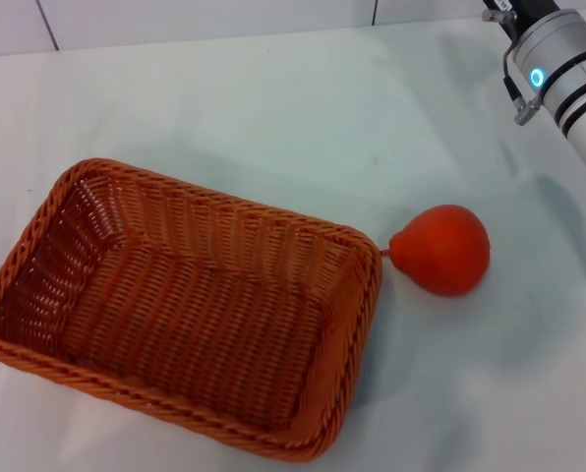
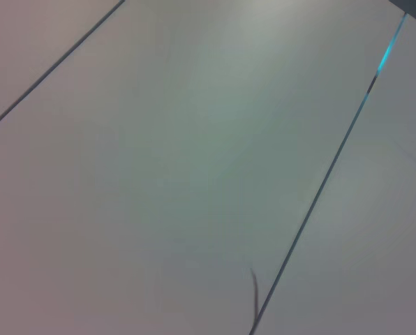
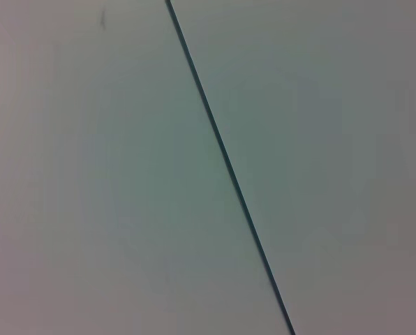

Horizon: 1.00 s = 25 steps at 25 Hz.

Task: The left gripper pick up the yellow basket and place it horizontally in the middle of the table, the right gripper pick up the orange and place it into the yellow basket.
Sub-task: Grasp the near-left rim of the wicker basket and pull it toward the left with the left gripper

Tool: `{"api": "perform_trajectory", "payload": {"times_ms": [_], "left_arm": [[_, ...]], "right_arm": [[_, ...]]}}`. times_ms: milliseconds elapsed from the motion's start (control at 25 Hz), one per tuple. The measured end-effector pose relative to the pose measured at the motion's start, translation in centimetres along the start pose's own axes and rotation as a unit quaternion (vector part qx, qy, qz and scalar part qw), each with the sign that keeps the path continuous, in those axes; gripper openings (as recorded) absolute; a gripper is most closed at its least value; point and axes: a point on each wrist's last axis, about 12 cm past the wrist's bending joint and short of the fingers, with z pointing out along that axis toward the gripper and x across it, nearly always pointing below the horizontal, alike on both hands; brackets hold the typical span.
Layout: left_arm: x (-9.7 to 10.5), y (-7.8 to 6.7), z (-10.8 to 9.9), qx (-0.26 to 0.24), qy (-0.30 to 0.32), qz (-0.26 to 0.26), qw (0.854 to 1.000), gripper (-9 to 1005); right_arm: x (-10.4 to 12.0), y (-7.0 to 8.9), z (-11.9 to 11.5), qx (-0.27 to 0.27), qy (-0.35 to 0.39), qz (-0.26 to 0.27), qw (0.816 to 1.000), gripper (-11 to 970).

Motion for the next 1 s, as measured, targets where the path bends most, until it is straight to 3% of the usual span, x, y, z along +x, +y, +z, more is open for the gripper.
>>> {"api": "perform_trajectory", "payload": {"times_ms": [200,400,640,760,880,1000], "left_arm": [[-0.1,0.0,0.1,0.007,0.004,0.004,1.000,874],[-1.3,0.6,1.1,0.055,0.018,0.031,0.998,874],[-5.6,3.2,4.5,0.143,0.117,0.036,0.982,873],[-7.2,3.6,6.4,0.200,0.199,0.032,0.959,814],[-8.3,3.5,7.9,0.225,0.265,0.033,0.937,782],[-9.1,3.0,9.6,0.240,0.352,0.039,0.904,779]], "right_arm": [[-0.1,0.1,0.0,-0.002,-0.004,0.001,1.000,734],[-0.1,0.1,0.0,-0.004,-0.005,0.004,1.000,733],[-0.2,0.2,-0.1,-0.005,-0.006,0.004,1.000,734],[-0.2,0.2,-0.2,-0.006,-0.007,0.005,1.000,734],[-0.2,0.3,-0.2,-0.008,-0.007,0.005,1.000,734],[-0.2,0.3,-0.2,-0.009,-0.006,0.006,1.000,734]]}}
